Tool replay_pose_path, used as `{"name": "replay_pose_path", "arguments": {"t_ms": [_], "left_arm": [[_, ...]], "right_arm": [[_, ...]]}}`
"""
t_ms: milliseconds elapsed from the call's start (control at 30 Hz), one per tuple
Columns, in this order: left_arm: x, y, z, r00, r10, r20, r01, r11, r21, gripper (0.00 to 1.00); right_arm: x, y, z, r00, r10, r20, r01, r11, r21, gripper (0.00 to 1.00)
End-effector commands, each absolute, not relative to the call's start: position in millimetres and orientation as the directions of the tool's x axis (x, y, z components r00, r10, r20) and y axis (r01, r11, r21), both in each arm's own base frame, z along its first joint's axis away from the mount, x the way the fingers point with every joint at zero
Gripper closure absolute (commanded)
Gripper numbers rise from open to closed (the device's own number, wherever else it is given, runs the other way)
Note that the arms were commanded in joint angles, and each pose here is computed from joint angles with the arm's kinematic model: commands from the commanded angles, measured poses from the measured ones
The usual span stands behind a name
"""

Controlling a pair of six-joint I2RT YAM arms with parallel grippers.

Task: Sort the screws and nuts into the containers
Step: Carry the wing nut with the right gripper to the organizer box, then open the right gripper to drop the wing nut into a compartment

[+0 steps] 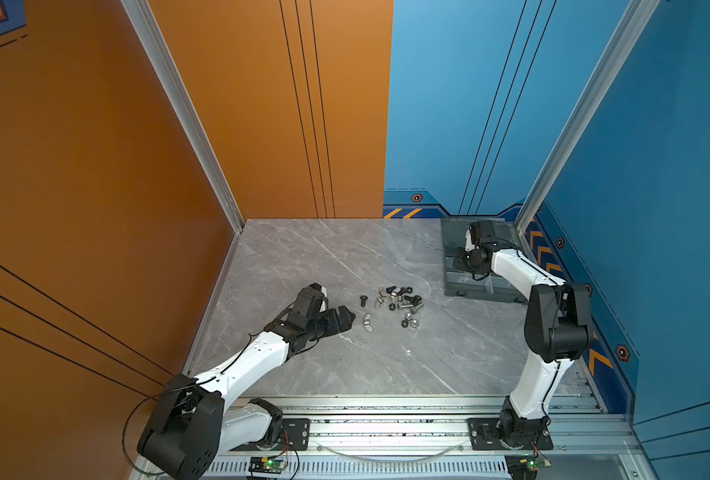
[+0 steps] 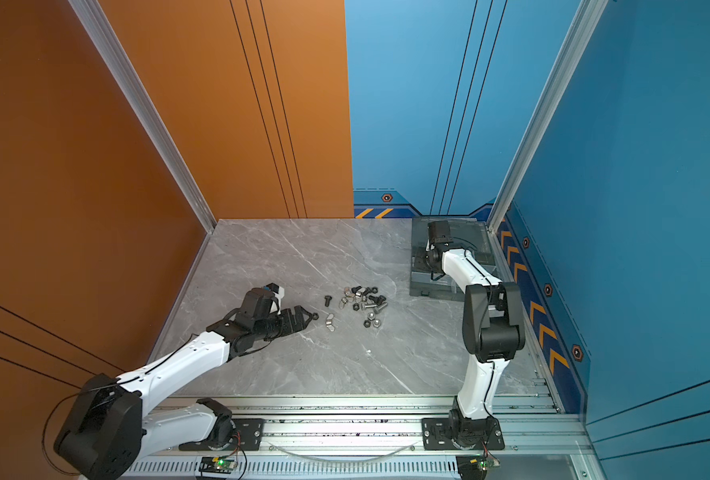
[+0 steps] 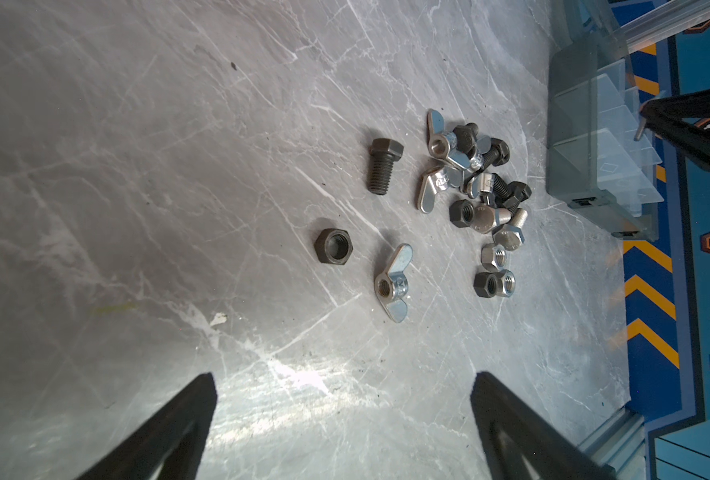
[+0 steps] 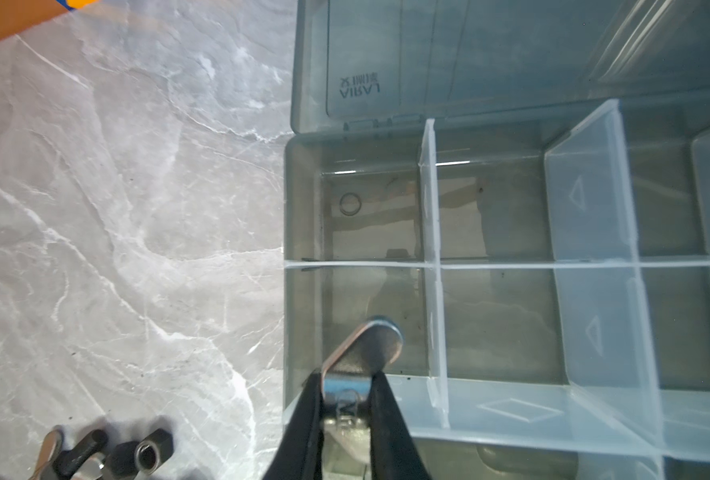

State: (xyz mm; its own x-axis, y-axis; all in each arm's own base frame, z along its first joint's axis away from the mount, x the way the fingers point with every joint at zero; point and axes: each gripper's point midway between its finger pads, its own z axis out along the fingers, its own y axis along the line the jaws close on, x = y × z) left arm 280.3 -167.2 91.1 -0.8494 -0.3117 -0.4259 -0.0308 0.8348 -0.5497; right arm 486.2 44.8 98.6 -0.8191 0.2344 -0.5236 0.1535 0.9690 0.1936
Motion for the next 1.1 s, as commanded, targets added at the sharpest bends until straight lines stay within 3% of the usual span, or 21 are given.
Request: {"name": "replay_pose_path", "arguments": {"t_ms": [0, 633, 833, 1067], "left_arm": [[284.4, -170.9, 100.5, -0.843, -0.318, -0.434, -0.029, 0.832, -0.554, 0.02], [282.7, -171.7, 99.9, -0.845, -0.314, -0.432, -0.030, 0.835, -0.549, 0.02], [283.5, -172.9, 98.7, -0.847, -0.312, -0.430, -0.028, 0.835, -0.549, 0.02], [284.0, -175.0, 99.4, -0.848, -0.307, -0.431, -0.021, 0.833, -0.552, 0.02]], "right_arm": [[491.7, 39.1, 98.9, -0.823, 0.219, -0.524, 0.153, 0.974, 0.167, 1.00], [497.0, 43.5, 78.2, -0.852, 0.203, -0.482, 0.141, 0.977, 0.163, 1.00], [495.6, 42.7, 79.7, -0.855, 0.201, -0.479, 0.144, 0.978, 0.153, 0.76], [491.9, 41.0, 88.3, -0.852, 0.196, -0.485, 0.142, 0.979, 0.147, 0.61]]}}
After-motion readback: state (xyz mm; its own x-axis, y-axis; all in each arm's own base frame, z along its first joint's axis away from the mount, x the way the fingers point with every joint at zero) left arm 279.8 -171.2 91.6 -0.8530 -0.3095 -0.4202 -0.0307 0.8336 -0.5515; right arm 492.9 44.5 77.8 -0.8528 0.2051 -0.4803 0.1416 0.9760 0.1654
